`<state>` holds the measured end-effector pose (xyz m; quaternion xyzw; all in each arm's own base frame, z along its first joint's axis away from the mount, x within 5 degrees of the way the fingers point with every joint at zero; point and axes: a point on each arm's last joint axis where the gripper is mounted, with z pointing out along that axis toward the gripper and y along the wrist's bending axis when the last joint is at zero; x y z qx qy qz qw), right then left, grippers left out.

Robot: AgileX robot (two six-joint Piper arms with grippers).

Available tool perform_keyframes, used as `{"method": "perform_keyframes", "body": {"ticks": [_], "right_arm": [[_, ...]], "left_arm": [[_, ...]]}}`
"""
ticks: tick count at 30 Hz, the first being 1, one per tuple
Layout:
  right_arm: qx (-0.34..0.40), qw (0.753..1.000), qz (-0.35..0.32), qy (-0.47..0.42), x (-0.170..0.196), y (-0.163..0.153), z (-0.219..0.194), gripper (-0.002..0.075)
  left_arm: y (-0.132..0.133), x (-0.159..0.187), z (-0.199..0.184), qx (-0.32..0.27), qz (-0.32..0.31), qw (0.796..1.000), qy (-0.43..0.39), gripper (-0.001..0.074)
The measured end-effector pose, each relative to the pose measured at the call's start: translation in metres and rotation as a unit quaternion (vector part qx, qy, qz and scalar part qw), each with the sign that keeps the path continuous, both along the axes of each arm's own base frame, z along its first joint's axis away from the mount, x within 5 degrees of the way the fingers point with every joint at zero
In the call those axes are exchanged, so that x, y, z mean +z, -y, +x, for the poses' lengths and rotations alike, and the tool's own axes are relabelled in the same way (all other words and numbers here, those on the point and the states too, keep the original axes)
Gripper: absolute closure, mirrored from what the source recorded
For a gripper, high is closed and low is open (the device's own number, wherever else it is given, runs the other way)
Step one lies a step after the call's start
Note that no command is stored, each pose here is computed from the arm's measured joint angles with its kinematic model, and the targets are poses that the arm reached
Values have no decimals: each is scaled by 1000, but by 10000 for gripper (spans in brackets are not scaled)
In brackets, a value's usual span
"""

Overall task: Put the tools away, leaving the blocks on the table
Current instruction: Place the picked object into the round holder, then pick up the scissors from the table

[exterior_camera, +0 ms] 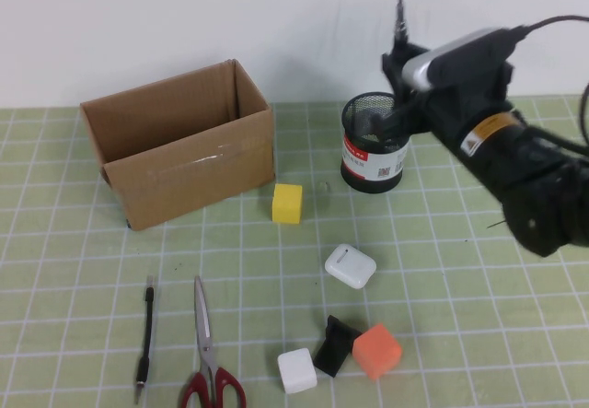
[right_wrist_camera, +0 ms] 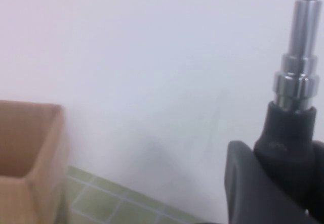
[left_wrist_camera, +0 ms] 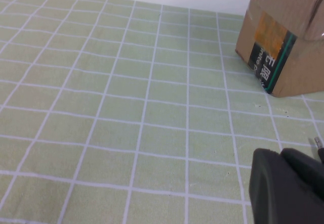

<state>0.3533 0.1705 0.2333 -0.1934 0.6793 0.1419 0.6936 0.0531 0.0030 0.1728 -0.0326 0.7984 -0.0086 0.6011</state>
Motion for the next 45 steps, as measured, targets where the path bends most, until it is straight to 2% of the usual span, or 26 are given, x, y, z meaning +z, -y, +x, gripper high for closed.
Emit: {"method": "perform_keyframes", "body": {"ticks": [5, 11, 13, 17, 19, 21, 32, 36, 39, 42, 43, 44, 45], "right_arm": [[18, 1000, 1, -9, -28, -9, 9, 733], [21, 1000, 5, -8, -40, -15, 21, 718], [21, 1000, 7, -7, -40, -15, 22, 676], [21, 1000, 6, -8, -41, -16, 23, 518], [21, 1000, 6, -10, -42, -16, 23, 465], [21, 1000, 6, -10, -42, -16, 23, 450], [20, 1000, 2, -15, -37, -16, 23, 459], [17, 1000, -3, -16, -6, -11, 15, 453], [12, 1000, -4, -11, 31, -4, 2, 475], [5, 1000, -14, -21, 65, 5, -15, 543], [2, 999, -19, -29, 76, 9, -23, 511], [-1, 999, -25, -39, 85, 14, -30, 536], [-4, 998, -30, -49, 95, 18, -38, 663]], "left_arm": [[0, 0, 0, 0, 0, 1000, 0, 739], [0, 0, 0, 0, 0, 1000, 0, 739], [0, 0, 0, 0, 0, 1000, 0, 739], [0, 0, 0, 0, 0, 1000, 0, 739], [0, 0, 0, 0, 0, 1000, 0, 739], [0, 0, 0, 0, 0, 1000, 0, 739], [0, 0, 0, 0, 0, 1000, 0, 739], [0, 0, 0, 0, 0, 1000, 0, 739], [0, 0, 0, 0, 0, 1000, 0, 739], [0, 0, 0, 0, 0, 1000, 0, 739], [0, 0, 0, 0, 0, 1000, 0, 739], [0, 0, 0, 0, 0, 1000, 0, 739], [0, 0, 0, 0, 0, 1000, 0, 739]]}}
